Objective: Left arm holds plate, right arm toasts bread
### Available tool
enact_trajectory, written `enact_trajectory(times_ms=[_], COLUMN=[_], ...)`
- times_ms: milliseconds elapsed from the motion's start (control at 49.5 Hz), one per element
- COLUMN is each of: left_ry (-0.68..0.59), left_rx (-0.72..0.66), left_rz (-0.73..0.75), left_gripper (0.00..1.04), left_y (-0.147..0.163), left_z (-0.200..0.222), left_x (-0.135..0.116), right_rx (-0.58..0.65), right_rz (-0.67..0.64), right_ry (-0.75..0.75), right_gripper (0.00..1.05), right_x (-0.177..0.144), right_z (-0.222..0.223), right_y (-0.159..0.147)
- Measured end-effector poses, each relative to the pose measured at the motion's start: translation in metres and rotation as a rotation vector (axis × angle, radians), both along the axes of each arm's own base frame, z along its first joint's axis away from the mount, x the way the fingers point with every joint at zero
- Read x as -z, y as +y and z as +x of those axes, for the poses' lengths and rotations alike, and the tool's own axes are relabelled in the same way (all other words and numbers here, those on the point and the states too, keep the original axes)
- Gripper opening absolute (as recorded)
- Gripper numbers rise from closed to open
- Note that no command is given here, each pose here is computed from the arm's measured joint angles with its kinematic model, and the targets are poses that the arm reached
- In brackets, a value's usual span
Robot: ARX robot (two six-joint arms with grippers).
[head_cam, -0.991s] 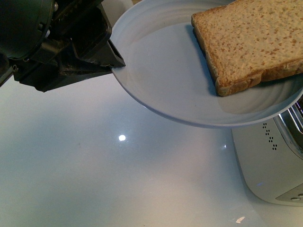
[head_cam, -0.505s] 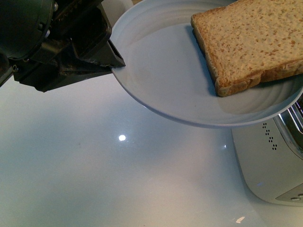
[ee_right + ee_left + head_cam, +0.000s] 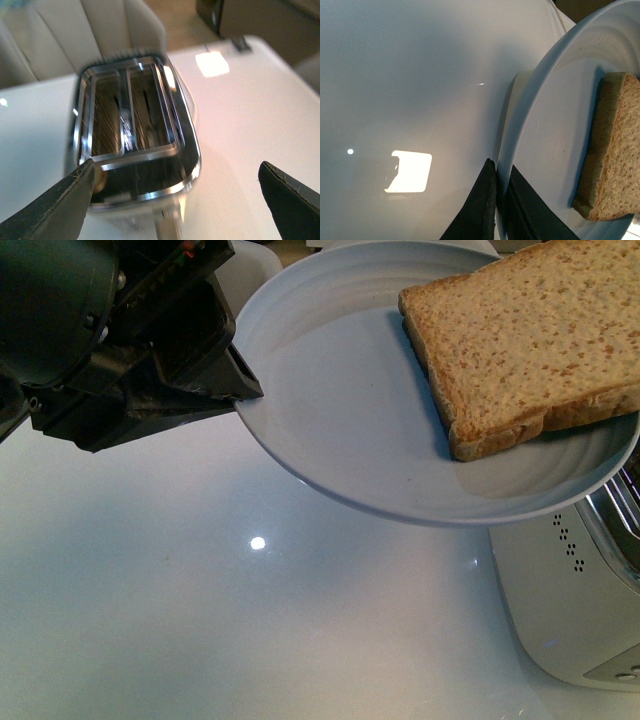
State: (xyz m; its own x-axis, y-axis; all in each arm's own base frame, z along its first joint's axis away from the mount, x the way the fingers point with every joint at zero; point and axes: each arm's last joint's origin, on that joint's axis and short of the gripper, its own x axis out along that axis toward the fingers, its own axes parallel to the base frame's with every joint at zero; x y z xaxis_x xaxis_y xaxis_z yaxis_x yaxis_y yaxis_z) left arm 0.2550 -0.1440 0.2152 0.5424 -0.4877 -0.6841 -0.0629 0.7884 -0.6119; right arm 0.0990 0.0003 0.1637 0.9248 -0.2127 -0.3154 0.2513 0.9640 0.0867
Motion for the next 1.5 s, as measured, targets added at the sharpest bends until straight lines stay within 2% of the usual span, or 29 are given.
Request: enact_trajectory(times_ms=[81,182,384,768,890,1294,1496], left_ry=[0.001,0.001,0.002,0.002,0.002,0.002,0.002], left_rx=[0.001,0.000,0.000,0.000,0.000,0.000,0.000], left_rz=[-0.001,-0.001,-0.002,-0.002,-0.002,-0.002,-0.002], left_gripper=[0.03,0.03,0.03,0.03,0.03,0.03,0.03], left_y=[0.000,0.000,0.000,0.000,0.000,0.000,0.000], left_z=[0.000,0.000,0.000,0.000,0.000,0.000,0.000], left_x=[0.000,0.000,0.000,0.000,0.000,0.000,0.000], right_rx=[0.037,0.044,0.008,-0.160,-0.187,-0.319,-0.357], right_rz=[0.034,0.062,0.121,0.477,0.546,0.690,0.713], right_ry=[0.042,0.026,0.000,-0.072,-0.080,-0.011,0.006], right_gripper=[0.96,0.96,0.96,0.96,0.96,0.96,0.96], right_x=[0.004,0.000,-0.009,-0.044,-0.047,-0.028,-0.025], right_z=[0.002,0.004,0.013,0.064,0.076,0.104,0.112], right_y=[0.000,0.000,-0.001,-0.016,-0.015,0.024,0.041])
